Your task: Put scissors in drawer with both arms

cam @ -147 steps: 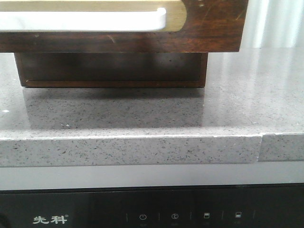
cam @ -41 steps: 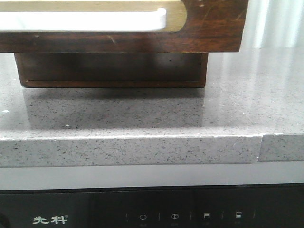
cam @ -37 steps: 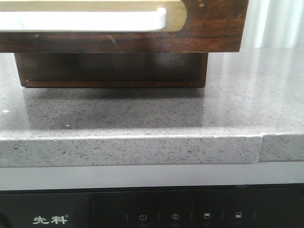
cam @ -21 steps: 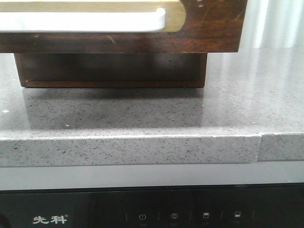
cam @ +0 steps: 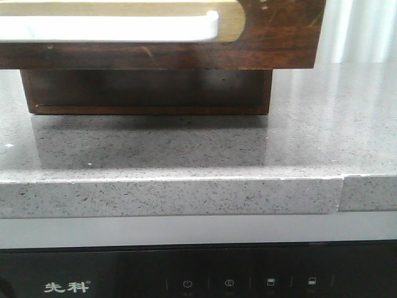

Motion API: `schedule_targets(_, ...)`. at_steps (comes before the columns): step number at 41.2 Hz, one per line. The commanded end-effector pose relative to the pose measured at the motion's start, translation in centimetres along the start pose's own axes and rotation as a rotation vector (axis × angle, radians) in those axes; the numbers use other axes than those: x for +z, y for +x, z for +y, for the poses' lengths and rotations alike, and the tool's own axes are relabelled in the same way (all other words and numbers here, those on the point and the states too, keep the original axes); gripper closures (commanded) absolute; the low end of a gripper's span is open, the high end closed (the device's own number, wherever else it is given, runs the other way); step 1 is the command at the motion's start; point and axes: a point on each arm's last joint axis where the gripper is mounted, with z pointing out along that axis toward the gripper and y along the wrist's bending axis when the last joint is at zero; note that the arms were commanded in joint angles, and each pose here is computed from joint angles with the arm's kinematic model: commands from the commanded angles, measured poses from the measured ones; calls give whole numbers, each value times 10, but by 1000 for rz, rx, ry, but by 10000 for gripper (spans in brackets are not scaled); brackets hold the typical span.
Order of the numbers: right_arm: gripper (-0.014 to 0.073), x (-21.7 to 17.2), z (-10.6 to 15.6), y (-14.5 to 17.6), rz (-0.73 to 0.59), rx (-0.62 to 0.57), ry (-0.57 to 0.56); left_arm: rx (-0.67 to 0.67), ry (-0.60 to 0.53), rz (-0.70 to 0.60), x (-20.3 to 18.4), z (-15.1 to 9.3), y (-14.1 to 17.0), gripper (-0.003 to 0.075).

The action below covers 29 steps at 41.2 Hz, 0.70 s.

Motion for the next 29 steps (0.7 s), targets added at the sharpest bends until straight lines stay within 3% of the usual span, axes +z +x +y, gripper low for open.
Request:
schedule_targets(1, 662, -2, 0, -9, -107, 4, -3, -16, 4, -81, -1, 0, 0, 741)
schedule_targets(10, 662, -2, 0, -9, -113, 4, -2, -16, 4, -81, -1, 0, 0, 741)
schedule_targets(19, 662, -3, 0, -18, -212, 5, 0, -16, 4, -81, -1, 0, 0, 741)
schedule_targets(29, 662, -3, -1, -17, -197, 76, 3, -16, 4, -81, -1, 0, 0, 741)
